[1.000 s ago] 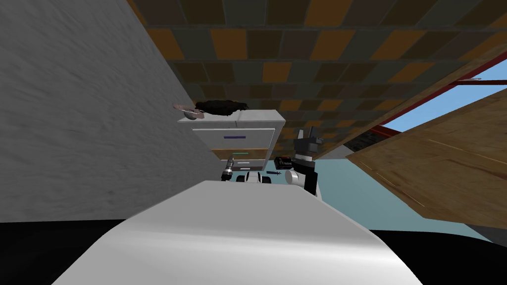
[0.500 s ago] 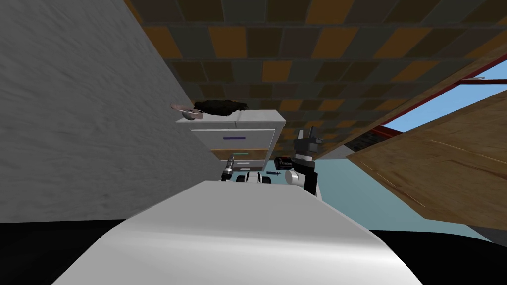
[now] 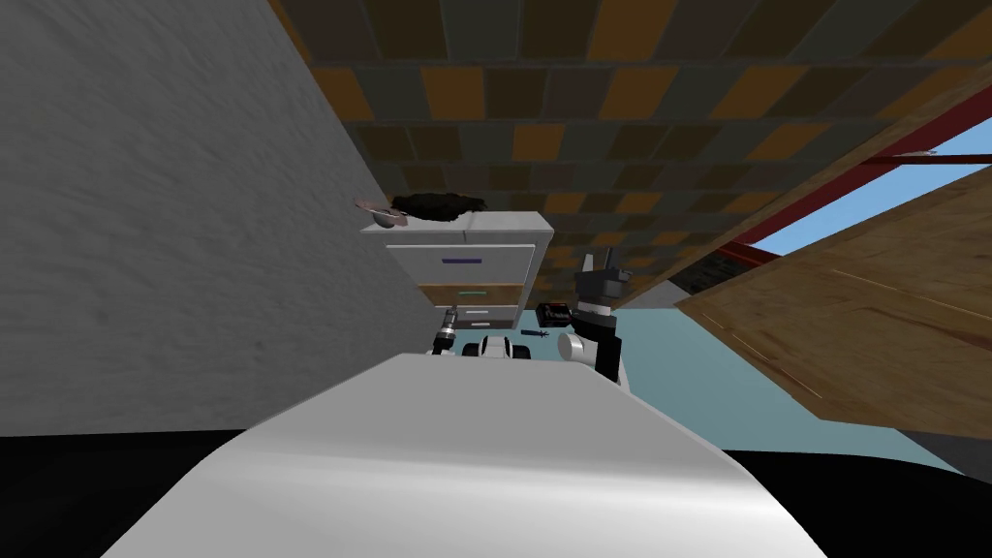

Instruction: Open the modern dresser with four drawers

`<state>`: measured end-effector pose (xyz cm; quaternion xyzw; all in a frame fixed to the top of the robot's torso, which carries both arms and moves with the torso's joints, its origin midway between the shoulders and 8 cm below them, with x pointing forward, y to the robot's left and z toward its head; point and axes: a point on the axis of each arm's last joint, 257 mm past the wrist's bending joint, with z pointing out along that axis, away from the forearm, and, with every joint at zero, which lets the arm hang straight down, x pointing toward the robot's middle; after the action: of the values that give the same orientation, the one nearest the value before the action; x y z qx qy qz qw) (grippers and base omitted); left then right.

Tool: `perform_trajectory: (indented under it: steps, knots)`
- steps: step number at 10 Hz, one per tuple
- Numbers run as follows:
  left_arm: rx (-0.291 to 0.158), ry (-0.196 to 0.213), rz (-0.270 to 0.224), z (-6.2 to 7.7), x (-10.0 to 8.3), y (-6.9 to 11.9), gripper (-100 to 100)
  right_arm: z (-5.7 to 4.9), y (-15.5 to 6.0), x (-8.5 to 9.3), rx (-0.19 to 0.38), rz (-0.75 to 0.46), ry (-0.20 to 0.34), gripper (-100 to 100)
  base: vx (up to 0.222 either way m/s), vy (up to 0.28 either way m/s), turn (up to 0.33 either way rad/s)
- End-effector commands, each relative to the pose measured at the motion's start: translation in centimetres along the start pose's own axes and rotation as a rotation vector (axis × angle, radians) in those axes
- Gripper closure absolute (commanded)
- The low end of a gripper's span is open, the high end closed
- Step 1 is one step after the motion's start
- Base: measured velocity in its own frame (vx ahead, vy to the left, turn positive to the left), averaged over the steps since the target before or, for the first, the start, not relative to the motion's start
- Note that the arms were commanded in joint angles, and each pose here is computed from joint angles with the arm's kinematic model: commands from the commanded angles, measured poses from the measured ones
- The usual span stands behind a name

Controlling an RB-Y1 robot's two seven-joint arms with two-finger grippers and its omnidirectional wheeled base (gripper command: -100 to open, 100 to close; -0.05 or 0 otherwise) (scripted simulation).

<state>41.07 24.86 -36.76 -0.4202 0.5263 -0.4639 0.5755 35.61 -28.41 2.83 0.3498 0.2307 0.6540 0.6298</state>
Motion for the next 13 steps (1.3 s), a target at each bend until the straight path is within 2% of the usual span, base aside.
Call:
perform_trajectory:
  steps: [1,2,5,6,7,8,11,12,13]
  knots:
    - [0.001,0.002,0.0,0.2,0.0,-0.1,100,0.0,0.0,0.0,0.0,0.0,0.0,0,-0.121,-0.006,0.003]
    - [0.001,0.012,0.037,0.1,-1.4,0.1,-100,0.0,0.0,0.0,0.0,0.0,0.0,0,-0.021,0.0,-0.004]
    - [0.003,0.023,0.086,0.3,-3.4,0.2,-100,0.0,0.0,0.0,0.0,0.0,0.0,0,0.026,-0.001,-0.001]
    - [0.0,0.018,0.076,1.1,-3.3,0.1,-100,0.0,0.0,0.0,0.0,0.0,0.0,0,0.113,0.013,-0.013]
    - [-0.002,0.02,0.089,1.4,-3.9,0.1,-100,0.0,0.0,0.0,0.0,0.0,0.0,0,0.166,0.0,-0.018]
    - [-0.013,0.009,0.041,1.9,-2.2,0.1,-100,0.0,0.0,0.0,0.0,0.0,0.0,0,0.179,-0.02,-0.012]
    - [-0.016,-0.003,-0.012,2.1,-0.1,-0.1,-100,0.0,0.0,0.0,0.0,0.0,0.0,0,0.059,0.003,-0.001]
    - [-0.017,0.001,0.001,2.1,-0.6,0.0,-100,0.0,0.0,0.0,0.0,0.0,0.0,0,0.0,0.0,0.0]
    - [-0.016,0.0,0.0,3.1,-0.7,-0.4,-100,0.0,0.0,0.0,0.0,0.0,0.0,0,0.038,-0.003,-0.003]
